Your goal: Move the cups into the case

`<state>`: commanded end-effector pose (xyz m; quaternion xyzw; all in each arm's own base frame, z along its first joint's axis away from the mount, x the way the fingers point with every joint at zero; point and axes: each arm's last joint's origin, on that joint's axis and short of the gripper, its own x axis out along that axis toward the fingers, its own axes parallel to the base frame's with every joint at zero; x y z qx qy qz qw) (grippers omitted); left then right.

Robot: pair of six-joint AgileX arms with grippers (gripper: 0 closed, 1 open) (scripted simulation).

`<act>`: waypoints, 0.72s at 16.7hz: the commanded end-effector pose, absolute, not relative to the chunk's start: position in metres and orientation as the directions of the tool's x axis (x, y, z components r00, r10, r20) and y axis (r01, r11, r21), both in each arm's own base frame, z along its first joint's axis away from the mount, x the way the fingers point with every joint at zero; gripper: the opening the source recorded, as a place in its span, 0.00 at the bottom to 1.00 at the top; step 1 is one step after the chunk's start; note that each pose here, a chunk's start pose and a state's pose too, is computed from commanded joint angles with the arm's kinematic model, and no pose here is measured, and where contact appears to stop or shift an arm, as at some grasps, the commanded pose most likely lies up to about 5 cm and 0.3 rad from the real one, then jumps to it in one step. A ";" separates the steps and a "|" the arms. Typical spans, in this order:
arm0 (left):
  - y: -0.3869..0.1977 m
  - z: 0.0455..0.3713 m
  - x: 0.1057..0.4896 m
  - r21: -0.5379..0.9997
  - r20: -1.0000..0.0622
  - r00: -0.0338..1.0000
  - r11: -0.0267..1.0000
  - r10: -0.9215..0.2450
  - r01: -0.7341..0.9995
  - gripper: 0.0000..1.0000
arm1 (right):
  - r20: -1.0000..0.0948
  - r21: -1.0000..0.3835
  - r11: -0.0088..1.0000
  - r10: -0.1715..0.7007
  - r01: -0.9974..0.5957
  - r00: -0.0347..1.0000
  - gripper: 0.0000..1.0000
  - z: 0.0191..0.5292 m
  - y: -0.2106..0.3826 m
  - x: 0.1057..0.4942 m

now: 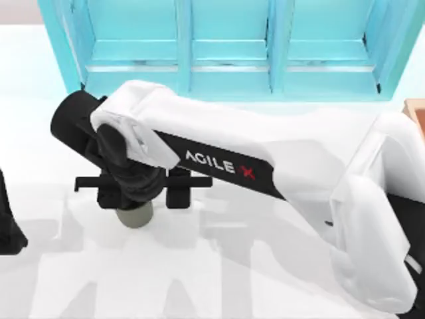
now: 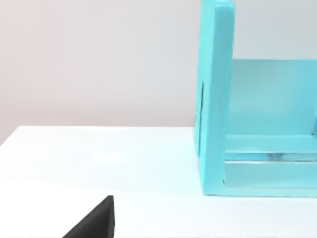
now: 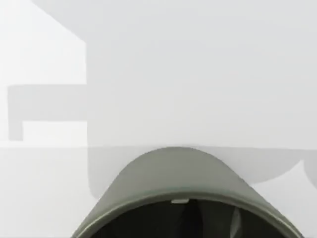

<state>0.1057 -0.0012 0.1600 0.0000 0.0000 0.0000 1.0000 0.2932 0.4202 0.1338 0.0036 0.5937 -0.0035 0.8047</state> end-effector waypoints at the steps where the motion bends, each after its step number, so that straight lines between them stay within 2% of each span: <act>1: -0.001 0.160 0.106 0.000 0.000 1.000 1.000 0.000 0.000 1.00 | -0.955 0.002 1.000 -0.001 0.010 0.295 0.25 0.134 0.420 0.293; 4: -0.001 0.160 0.106 0.000 0.000 1.000 1.000 0.000 0.000 1.00 | -0.955 0.002 1.000 -0.001 0.010 0.295 0.02 0.134 0.420 0.293; 12: -0.001 0.160 0.106 0.000 0.000 1.000 1.000 0.000 0.000 1.00 | -0.955 0.002 1.000 -0.001 0.010 0.295 0.00 0.134 0.420 0.293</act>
